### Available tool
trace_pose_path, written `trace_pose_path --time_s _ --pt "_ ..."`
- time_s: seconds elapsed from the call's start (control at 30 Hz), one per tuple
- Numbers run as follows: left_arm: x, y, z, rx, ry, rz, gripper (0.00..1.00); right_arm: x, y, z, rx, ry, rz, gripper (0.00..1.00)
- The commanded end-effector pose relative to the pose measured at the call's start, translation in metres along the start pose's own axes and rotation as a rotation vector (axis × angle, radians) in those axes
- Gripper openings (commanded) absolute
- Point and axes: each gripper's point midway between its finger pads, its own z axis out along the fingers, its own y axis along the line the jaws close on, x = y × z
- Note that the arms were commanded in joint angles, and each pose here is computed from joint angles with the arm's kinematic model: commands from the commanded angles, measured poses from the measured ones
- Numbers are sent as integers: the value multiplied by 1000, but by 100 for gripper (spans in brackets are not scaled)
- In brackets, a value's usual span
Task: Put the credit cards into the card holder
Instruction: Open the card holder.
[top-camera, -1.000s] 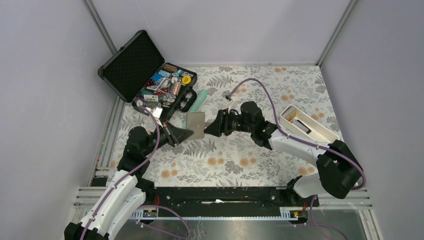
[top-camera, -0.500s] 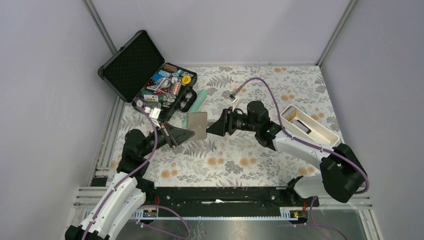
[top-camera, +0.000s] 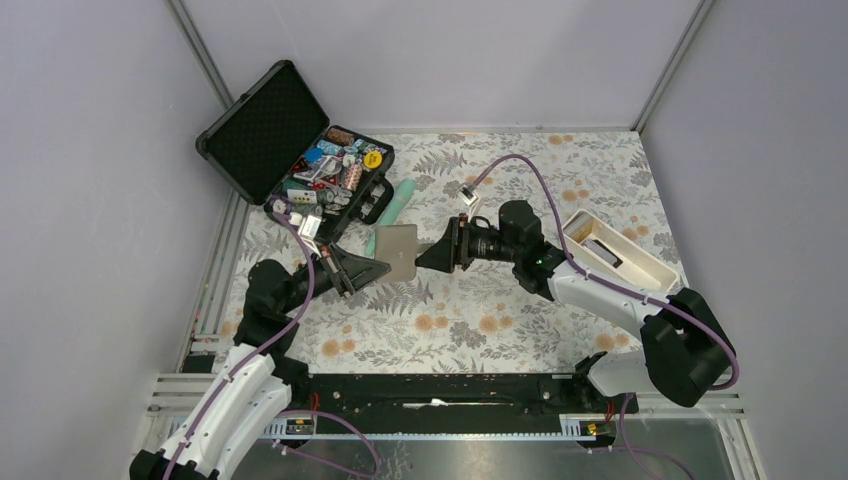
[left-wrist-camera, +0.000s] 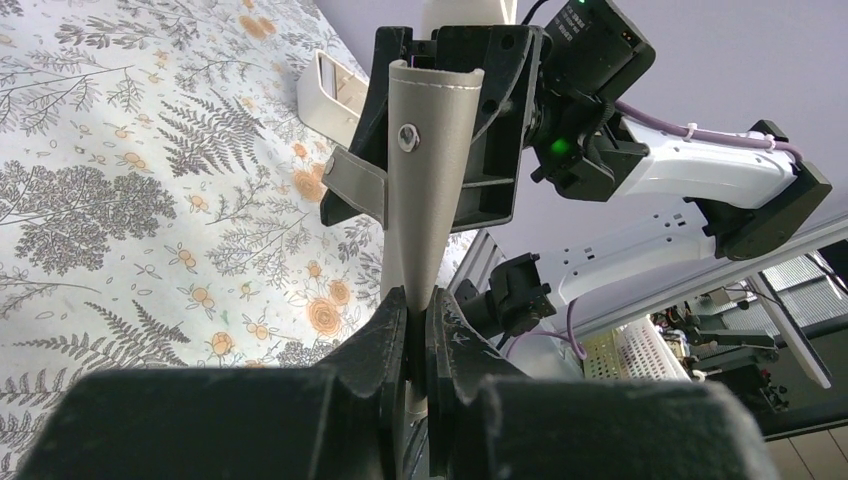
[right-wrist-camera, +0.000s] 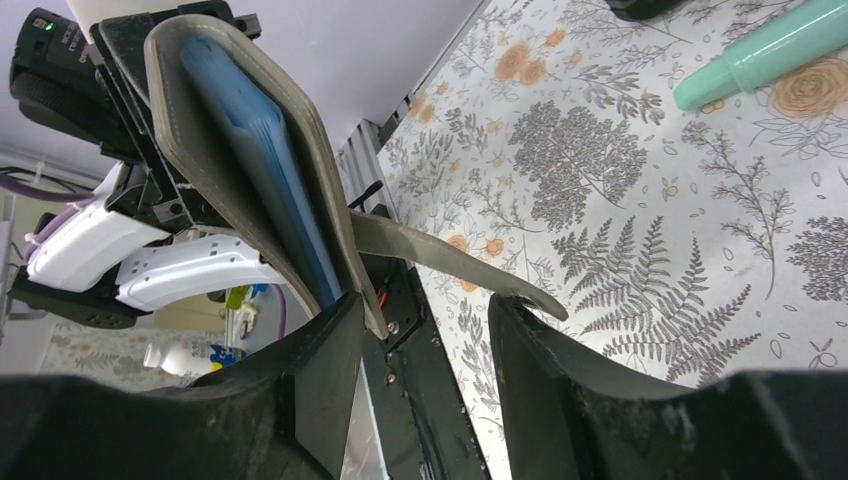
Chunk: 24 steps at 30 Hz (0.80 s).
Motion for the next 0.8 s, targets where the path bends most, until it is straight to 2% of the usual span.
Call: trace_pose_path --time_s 0.0,0.37,0.5,0.77 --pt "-7 -14 0 71 -23 43 0 -19 36 -5 -125 -33 -75 56" --pt "-4 -9 4 72 -7 24 0 -22 49 -4 -201 -24 -82 56" --pt "-4 -4 4 56 -13 20 0 -21 58 -7 -245 -18 -94 59" --pt "1 -19 5 155 21 5 0 -24 69 -7 -313 -27 -94 60"
